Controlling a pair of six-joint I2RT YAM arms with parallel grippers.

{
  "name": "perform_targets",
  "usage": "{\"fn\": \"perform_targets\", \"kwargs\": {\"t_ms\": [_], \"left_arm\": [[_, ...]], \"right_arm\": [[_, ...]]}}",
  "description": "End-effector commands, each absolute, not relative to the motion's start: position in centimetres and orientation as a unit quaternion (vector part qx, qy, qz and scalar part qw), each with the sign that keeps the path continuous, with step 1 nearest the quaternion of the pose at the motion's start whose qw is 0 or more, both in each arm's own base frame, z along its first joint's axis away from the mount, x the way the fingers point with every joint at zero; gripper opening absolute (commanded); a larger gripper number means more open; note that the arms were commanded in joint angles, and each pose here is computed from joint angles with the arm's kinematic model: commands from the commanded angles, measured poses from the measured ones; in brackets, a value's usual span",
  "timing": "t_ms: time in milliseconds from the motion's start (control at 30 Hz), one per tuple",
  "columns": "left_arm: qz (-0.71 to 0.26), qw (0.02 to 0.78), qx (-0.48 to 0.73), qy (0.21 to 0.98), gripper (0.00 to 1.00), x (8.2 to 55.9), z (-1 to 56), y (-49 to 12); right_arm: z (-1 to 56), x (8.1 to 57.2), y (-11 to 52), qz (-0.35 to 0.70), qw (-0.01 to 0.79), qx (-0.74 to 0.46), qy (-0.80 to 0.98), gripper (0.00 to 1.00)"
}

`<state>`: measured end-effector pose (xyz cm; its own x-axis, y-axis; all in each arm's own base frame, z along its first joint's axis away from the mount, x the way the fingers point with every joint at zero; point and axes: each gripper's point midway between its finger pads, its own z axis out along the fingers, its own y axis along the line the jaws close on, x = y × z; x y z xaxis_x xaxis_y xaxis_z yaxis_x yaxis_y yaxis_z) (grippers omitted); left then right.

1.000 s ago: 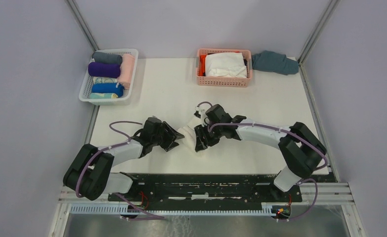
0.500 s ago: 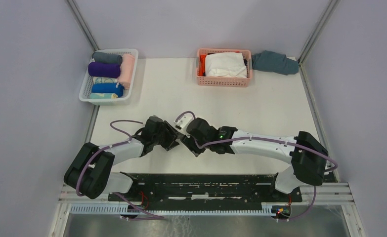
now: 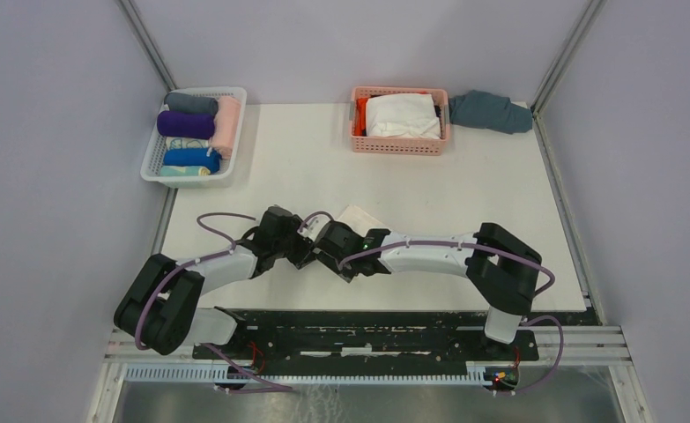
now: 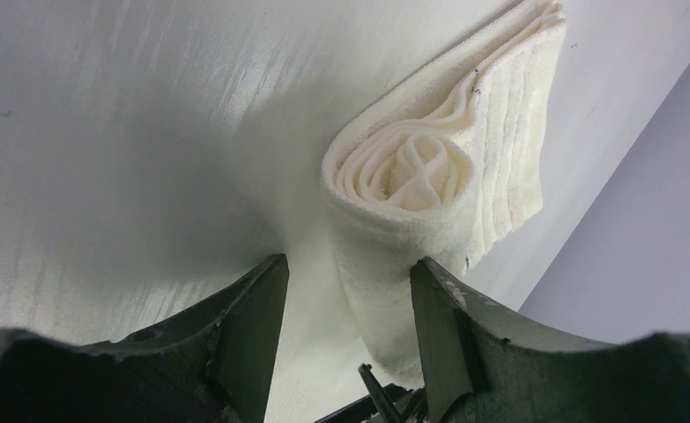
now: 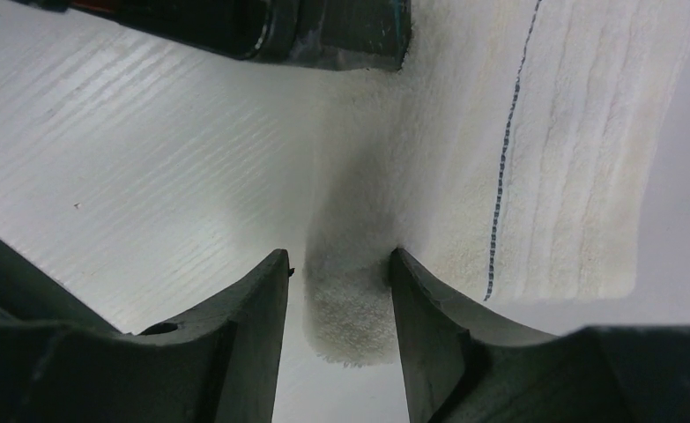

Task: Roll the towels
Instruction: Fold the towel at the center of the board.

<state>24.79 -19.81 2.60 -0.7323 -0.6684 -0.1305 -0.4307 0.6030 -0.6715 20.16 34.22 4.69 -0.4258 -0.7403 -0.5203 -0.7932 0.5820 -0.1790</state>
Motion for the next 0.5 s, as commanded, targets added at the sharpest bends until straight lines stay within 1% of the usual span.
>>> {"fn": "perform_targets", "kwargs": {"t_ms": [0,267,467], "left_arm": [[-0.218,0.166,-0.327,0.904,0.63,22.5,-1.1,-16.8],[-0.221,0.163,-0.318,0.907,0.65,22.8,-1.0,-17.3],[-0.219,0.165,-0.311,0.91,0.66,23.4,-0.9,-17.6]], "right_arm": [[4.1,21.0,33.9,0.014,0.282,-0.454,0.845,0.54],[0.6,21.1,31.7,-0.019,0.241,-0.447,0.861,0.55],[-1.5,20.7,30.3,-0.02,0.212,-0.438,0.874,0.54]]}}
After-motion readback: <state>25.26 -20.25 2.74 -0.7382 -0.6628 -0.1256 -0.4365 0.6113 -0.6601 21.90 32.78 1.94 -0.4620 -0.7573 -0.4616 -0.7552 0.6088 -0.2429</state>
